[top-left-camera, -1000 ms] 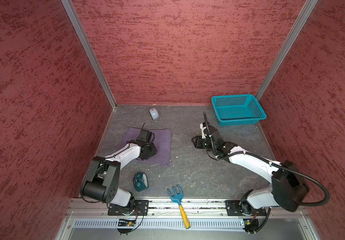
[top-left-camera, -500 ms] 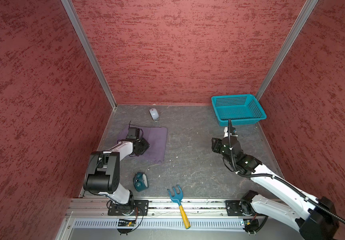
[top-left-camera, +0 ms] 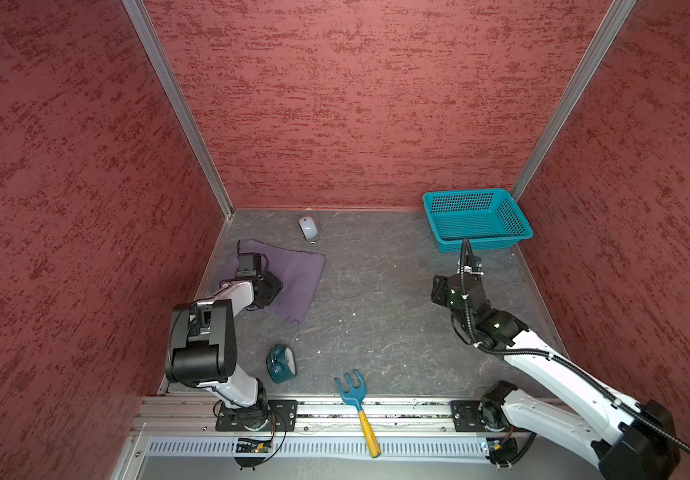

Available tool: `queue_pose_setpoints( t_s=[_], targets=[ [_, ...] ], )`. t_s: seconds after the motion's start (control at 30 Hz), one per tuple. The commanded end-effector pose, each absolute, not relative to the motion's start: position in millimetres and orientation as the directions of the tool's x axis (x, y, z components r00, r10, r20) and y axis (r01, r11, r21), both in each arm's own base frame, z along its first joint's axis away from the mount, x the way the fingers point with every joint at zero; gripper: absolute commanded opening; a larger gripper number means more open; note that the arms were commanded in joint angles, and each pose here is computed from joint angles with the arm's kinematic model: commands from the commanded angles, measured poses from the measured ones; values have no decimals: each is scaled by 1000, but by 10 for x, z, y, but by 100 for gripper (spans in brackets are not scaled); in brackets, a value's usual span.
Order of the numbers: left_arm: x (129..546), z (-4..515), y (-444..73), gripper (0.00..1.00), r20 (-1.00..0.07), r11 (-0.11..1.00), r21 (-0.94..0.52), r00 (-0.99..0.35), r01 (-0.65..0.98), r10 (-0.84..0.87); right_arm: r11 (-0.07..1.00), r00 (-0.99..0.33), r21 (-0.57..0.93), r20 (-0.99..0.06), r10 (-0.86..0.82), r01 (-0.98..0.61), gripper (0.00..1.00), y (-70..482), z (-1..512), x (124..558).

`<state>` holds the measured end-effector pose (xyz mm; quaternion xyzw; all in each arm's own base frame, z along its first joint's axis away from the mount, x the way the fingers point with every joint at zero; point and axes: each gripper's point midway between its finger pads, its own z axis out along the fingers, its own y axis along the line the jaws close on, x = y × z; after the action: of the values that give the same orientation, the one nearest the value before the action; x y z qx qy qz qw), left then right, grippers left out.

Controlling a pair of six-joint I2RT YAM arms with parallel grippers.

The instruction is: Fold and stack the trousers

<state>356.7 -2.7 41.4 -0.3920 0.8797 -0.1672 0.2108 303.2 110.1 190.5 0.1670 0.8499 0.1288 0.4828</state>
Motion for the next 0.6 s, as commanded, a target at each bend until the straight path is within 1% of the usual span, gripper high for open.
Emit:
queue_pose_setpoints(
  t_s=[0.0, 0.07, 0.13, 0.17, 0.27, 0.37, 0.47, 0.57],
  targets=[
    [3438, 711, -447, 45, -325, 754, -418, -691, -507, -646, 905, -455, 385, -783, 425, 184, 47, 1057, 1939, 3081],
    [3367, 855, -735, 53, -379, 825, -373, -742, -424, -552, 903, -459, 389, -779, 427, 179, 47, 1081, 1930, 3101],
    [3278, 849, -919, 63, -386, 864, -337, -782, -375, -490, 902, -467, 398, -773, 429, 168, 47, 1117, 1924, 3117],
    [3226, 806, -949, 67, -380, 876, -308, -796, -371, -471, 902, -470, 399, -772, 428, 166, 47, 1124, 1914, 3123],
    [3132, 601, -834, 72, -352, 882, -219, -810, -417, -470, 900, -469, 404, -771, 431, 163, 47, 1133, 1915, 3128],
    [3111, 472, -614, 76, -326, 852, -173, -787, -495, -523, 897, -468, 415, -769, 435, 152, 47, 1143, 1933, 3112],
    [3211, 434, -416, 81, -346, 817, -187, -742, -546, -574, 899, -466, 408, -772, 433, 160, 47, 1101, 1917, 3078],
    [3379, 322, -280, 80, -333, 785, -233, -711, -574, -619, 897, -463, 406, -770, 439, 176, 48, 1044, 1866, 3044]
  ],
)
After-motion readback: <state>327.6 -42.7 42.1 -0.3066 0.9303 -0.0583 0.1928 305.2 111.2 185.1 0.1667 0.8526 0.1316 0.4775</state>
